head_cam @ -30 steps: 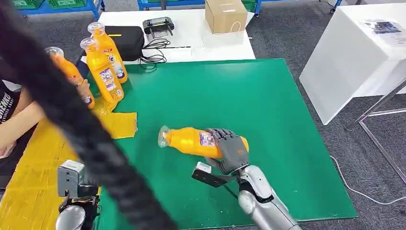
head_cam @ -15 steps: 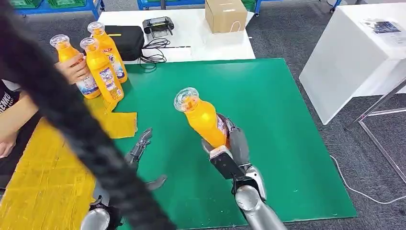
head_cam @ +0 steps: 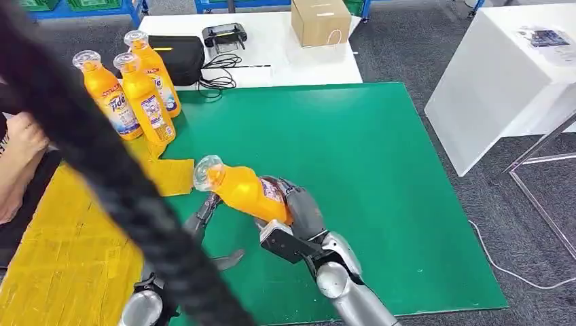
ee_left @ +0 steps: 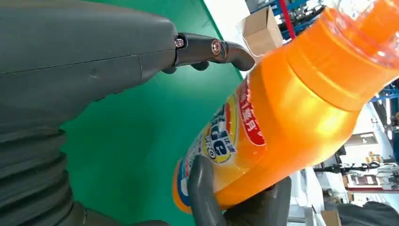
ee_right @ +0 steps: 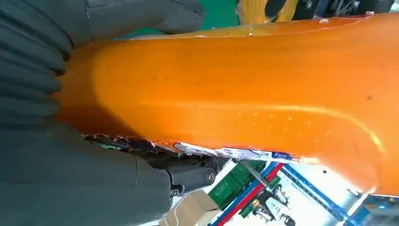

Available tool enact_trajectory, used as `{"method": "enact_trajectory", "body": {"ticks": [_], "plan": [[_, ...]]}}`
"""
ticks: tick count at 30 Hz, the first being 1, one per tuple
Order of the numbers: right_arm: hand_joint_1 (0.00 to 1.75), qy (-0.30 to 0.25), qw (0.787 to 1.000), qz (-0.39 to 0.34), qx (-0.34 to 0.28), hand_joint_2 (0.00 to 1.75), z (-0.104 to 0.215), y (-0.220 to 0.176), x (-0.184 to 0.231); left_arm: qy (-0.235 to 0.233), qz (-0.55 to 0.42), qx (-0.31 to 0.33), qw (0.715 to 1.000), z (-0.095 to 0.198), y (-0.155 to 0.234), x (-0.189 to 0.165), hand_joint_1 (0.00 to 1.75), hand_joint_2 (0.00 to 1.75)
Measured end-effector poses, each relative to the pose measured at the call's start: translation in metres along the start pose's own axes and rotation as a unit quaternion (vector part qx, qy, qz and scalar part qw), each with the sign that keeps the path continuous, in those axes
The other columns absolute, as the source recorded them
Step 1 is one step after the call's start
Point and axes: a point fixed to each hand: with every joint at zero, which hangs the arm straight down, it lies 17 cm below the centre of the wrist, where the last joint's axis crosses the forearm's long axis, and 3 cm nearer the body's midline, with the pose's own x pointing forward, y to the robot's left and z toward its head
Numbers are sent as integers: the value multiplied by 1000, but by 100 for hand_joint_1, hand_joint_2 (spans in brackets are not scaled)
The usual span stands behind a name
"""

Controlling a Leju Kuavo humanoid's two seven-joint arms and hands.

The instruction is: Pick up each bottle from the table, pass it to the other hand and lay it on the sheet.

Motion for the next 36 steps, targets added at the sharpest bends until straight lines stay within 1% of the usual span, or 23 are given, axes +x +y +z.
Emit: {"method": "enact_trajectory", "body": {"ticks": [2, 5, 7, 9, 12, 14, 19, 23, 24, 25, 26, 36], "plan": [[175, -17, 1000, 7, 26, 175, 1, 14, 8, -1, 4, -2, 1000, 0, -1, 1, 0, 175], [175, -65, 995, 22, 69, 175, 8, 45, 33, -4, 14, -1, 1000, -5, 2, 3, 0, 175], [175, -87, 991, 33, 93, 175, 16, 66, 46, -7, 36, 2, 999, -6, 5, 5, 0, 175], [175, -100, 988, 43, 106, 175, 19, 77, 54, -12, 68, 4, 998, -6, 8, 8, 0, 175], [175, -110, 985, 48, 123, 175, 25, 92, 59, -18, 115, 10, 993, -5, 15, 12, 0, 175], [175, -114, 984, 49, 130, 175, 25, 98, 61, -17, 130, 9, 991, -4, 15, 11, 0, 175], [175, -123, 981, 49, 146, 175, 25, 109, 65, -12, 186, 6, 982, -2, 16, 11, 0, 175], [175, -127, 979, 51, 154, 175, 25, 115, 67, -15, 210, 11, 978, 0, 18, 12, 0, 175], [175, -128, 978, 51, 155, 175, 25, 116, 67, -16, 214, 12, 977, 0, 18, 12, 14, 175], [175, -129, 978, 52, 157, 175, 25, 116, 67, -16, 219, 13, 975, 1, 18, 12, 77, 175], [175, -129, 977, 52, 159, 175, 25, 118, 67, -17, 225, 14, 974, 1, 18, 13, 175, 175], [175, -126, 976, 48, 169, 175, 25, 125, 64, -30, 248, 24, 968, 5, 20, 16, 175, 175]]}}
